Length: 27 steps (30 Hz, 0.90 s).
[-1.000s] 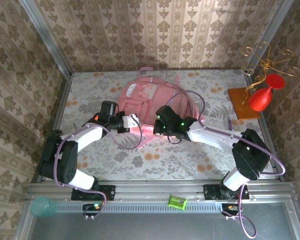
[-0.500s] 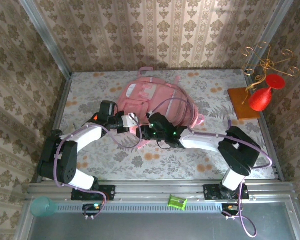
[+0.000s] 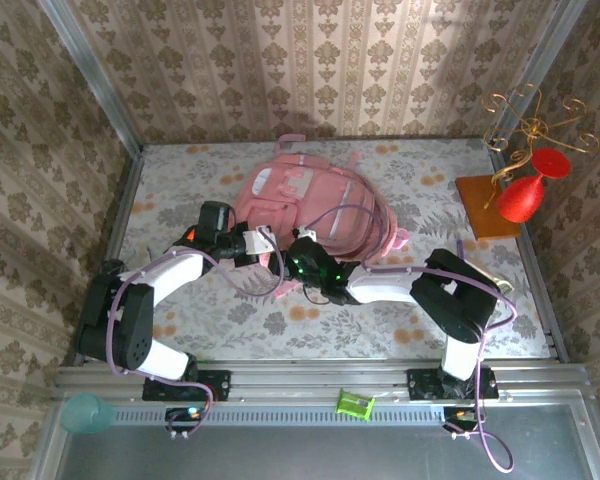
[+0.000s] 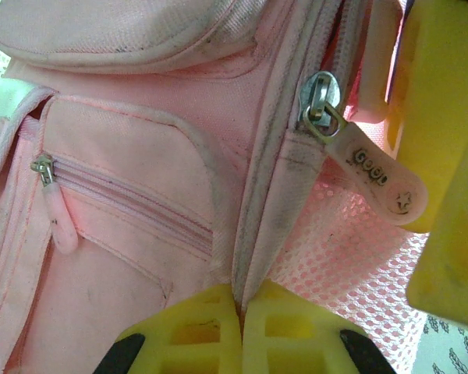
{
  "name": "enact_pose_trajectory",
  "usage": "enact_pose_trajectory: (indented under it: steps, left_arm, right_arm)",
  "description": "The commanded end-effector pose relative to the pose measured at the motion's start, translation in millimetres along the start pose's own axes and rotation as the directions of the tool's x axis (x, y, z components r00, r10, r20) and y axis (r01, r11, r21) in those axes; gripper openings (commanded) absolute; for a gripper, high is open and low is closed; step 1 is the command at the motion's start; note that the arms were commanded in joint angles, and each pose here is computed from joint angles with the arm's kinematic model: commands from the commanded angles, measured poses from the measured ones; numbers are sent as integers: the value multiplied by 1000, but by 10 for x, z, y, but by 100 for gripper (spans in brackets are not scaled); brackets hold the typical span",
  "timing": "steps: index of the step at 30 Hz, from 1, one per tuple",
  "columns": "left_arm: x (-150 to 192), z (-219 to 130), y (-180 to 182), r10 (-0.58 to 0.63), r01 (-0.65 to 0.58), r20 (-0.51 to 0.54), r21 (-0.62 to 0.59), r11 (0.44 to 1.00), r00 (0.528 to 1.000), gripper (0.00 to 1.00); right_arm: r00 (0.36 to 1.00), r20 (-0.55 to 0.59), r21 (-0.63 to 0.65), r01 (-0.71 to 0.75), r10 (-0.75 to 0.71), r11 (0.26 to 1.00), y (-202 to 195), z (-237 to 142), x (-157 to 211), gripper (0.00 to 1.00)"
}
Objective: Pack the student bag
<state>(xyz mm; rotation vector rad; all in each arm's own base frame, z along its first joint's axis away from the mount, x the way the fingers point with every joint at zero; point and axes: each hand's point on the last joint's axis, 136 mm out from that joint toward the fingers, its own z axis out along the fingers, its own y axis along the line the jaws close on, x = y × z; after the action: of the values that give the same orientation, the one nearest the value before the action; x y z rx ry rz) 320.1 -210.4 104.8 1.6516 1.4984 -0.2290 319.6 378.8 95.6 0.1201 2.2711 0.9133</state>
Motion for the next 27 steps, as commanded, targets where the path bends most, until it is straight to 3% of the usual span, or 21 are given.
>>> enact_pose_trajectory:
  steps: [1,6,10,18,20,27]
  left_arm:
    - [-212,-114,65,-15,16,68,-2,1000,998,0]
    - [-203,-101,56,-16,16,65,3,1000,998,0]
    - [-196,-101,52,-18,18,60,6,1000,998,0]
    - [-174,-94,55,-20,20,47,4,1000,999,0]
    - [-153,-93,57,-20,20,35,2,1000,999,0]
    - [-68,-115,72,-14,13,-12,-15,1000,1000,0]
  right_arm:
    - [991,132,4,-38,37,999,6,10,-238,35]
    - [983,177,-23,-39,42,999,93,14,-342,32]
    - [979,198,26,-52,46,998,28,-2,-393,28]
    - [972,228,50,-77,63,996,-31,-96,-443,8]
    - [971,229,88,-85,63,993,-107,-170,-432,0]
    - [986,164,317,-49,-4,947,-564,-612,-347,0]
